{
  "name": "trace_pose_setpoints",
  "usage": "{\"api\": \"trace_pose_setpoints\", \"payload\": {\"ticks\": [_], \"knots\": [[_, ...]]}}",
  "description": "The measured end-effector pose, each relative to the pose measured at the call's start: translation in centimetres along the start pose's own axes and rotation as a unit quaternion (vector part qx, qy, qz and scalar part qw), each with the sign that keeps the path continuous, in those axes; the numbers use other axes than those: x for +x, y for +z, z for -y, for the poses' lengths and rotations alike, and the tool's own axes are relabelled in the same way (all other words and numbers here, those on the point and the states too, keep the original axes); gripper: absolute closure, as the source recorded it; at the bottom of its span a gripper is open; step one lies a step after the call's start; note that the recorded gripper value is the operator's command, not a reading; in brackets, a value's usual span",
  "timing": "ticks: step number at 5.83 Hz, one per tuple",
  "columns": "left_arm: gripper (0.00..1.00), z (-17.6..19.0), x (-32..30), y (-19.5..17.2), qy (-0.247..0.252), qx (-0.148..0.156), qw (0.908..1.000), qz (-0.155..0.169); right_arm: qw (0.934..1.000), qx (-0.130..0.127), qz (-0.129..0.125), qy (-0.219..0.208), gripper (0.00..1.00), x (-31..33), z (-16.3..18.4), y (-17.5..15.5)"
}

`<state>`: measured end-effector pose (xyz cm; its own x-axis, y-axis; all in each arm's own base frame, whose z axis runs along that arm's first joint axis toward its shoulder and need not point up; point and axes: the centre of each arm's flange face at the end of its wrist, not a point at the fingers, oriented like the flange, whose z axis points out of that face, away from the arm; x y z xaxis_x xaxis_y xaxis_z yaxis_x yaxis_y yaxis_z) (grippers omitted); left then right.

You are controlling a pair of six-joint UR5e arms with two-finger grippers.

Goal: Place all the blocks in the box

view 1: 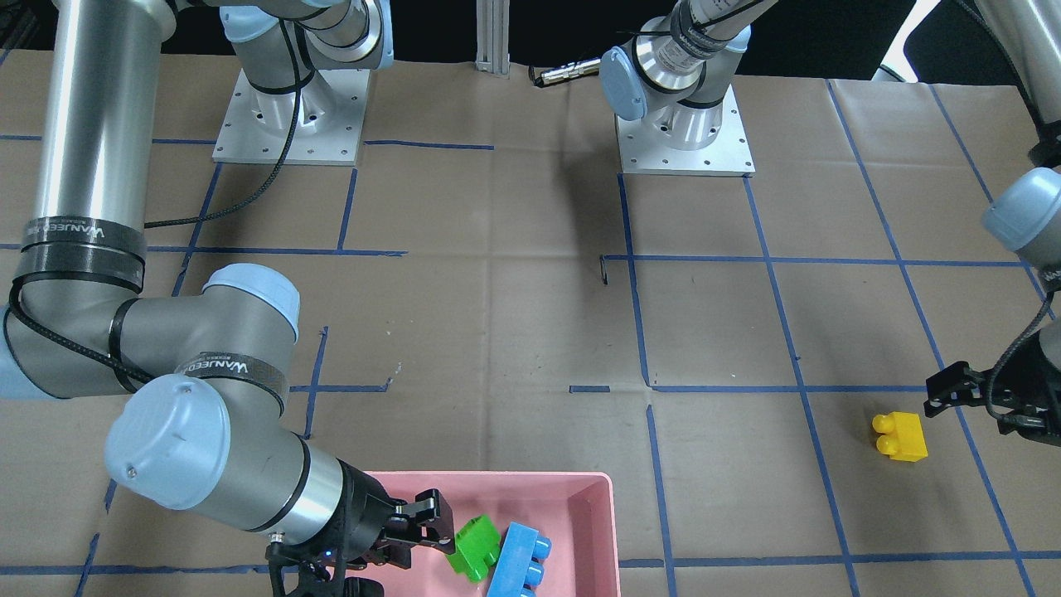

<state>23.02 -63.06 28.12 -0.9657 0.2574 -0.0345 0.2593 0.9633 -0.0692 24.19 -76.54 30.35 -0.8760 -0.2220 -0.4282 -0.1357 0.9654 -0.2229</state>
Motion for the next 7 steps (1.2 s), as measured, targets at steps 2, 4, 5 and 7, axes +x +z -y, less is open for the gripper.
{"api": "trace_pose_setpoints", "payload": {"ticks": [2, 4, 5, 7], "knots": [[0.02, 0.2, -0.2, 4.6, -0.001, -0.004, 1.0000, -0.008, 1.0000, -0.001, -0.004, -0.001, 0.00, -0.3, -0.2, -0.4], [0.02, 0.2, 0.1, 8.2, 0.003, -0.009, 0.9996, -0.028, 0.9973, -0.003, -0.073, 0.005, 0.00, -0.4, -0.8, -5.8], [0.02, -0.1, 0.4, 8.9, 0.003, -0.012, 0.9993, -0.035, 0.9930, -0.019, -0.116, 0.014, 0.00, 0.3, -1.8, -10.1], [0.13, -0.5, 0.5, 9.7, 0.003, -0.019, 0.9990, -0.041, 0.9812, -0.046, -0.187, -0.013, 0.02, 4.6, -3.6, -16.8]]}}
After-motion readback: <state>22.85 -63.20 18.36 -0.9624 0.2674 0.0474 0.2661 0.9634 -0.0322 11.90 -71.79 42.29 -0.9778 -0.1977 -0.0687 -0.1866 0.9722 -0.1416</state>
